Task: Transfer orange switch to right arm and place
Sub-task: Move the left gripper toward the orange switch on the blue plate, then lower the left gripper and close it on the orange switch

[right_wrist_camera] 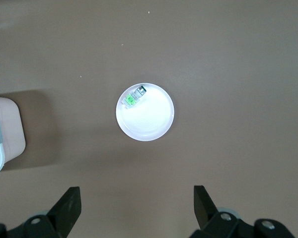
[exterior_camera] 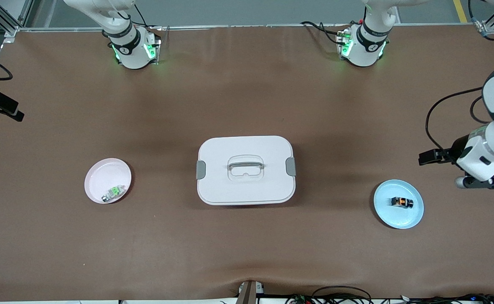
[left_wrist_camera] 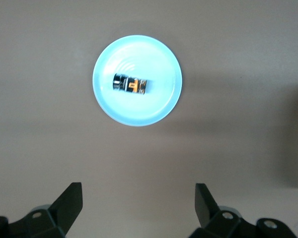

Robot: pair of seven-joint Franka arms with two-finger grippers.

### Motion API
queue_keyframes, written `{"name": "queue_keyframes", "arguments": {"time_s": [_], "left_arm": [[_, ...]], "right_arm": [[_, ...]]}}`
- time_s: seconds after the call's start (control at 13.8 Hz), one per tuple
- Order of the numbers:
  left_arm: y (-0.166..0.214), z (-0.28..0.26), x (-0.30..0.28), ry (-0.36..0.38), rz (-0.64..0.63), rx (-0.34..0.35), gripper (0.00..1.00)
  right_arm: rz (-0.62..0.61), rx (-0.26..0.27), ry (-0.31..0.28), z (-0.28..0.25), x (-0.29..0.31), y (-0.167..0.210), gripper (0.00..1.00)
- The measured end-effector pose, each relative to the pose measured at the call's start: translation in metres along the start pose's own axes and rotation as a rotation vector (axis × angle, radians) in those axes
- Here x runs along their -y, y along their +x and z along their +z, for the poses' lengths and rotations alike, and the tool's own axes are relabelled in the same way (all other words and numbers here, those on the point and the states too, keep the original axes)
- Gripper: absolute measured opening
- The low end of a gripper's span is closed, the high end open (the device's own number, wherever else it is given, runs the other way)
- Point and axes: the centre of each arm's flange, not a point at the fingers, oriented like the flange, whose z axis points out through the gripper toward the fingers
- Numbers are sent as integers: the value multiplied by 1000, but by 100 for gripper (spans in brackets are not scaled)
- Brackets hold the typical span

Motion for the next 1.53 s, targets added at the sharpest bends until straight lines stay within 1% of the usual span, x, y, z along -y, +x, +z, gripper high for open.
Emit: {"name": "queue_keyframes", "arguments": {"time_s": [0.44,0.8,1.02,1.16,1.31,1.53], "left_arm": [[27,64,15,-4,94,3,100],[44,113,21,0,97,-1,100],[51,133,30,2,99,-19,100],[56,141,31,8,136,-35,100],[63,153,32,20,190,-34,100],[71,172,32,25,213,-35,100]], "right_arm": [[0,0,0,0,0,0,100],[0,-1,0,0,0,0,100],[0,-2,0,0,0,0,100],[1,-2,0,0,0,0,100],[1,-2,0,0,-1,0,100],[3,-2,0,0,-1,0,100]]}}
